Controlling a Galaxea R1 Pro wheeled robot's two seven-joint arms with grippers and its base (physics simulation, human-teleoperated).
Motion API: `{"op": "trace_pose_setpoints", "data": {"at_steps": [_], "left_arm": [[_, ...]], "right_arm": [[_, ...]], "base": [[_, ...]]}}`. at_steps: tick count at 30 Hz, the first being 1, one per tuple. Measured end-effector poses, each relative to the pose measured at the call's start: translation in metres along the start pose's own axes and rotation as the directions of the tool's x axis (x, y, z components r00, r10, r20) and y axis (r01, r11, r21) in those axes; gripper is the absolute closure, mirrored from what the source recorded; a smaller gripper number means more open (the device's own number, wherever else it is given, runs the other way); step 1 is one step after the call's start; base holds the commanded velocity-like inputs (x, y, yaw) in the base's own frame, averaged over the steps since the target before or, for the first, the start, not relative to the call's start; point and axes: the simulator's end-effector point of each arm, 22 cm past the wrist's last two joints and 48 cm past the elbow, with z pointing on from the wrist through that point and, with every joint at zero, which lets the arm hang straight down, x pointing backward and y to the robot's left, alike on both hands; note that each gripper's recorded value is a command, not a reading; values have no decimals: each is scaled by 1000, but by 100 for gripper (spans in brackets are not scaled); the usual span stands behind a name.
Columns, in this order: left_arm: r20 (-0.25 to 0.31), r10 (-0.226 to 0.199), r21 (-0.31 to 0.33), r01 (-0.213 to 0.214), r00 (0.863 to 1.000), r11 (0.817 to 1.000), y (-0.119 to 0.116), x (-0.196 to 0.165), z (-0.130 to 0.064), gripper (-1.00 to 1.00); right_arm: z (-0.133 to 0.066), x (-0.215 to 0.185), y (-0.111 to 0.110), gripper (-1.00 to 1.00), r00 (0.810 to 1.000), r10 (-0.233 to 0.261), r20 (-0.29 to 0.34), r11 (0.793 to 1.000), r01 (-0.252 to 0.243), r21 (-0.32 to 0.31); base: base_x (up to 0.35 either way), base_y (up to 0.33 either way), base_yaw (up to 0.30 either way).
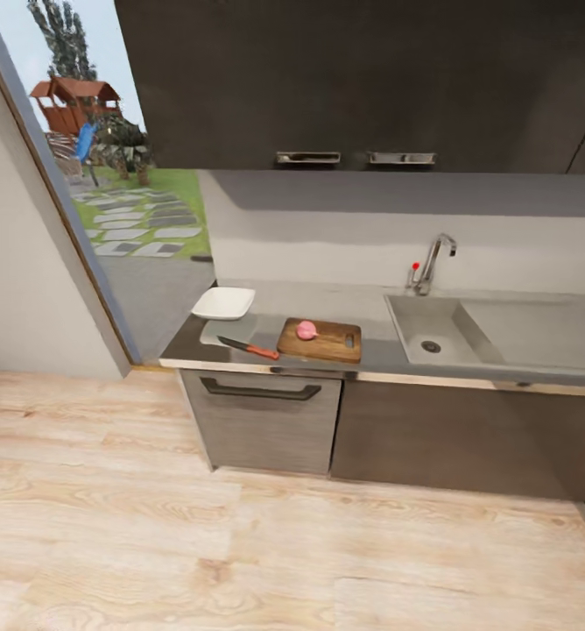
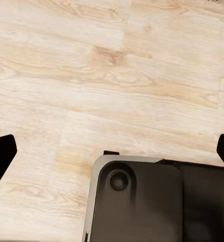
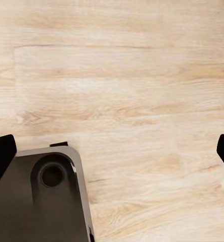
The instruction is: In the kitchen, take the Vidalia onion out of the sink, dice it on the chopping board with the paring knife, put the diced onion into the bowl on the countertop, then place both the paring knife and the chopping board into the sink.
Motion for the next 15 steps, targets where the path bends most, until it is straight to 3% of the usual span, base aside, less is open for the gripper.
{"op": "trace_pose_setpoints", "data": {"at_steps": [15], "left_arm": [[8,0,1,0,1000,1000,0,-1,1,-100]], "right_arm": [[2,-6,0,-100,1000,5,17,1000,-5,0]], "base": [[0,0,216]]}}
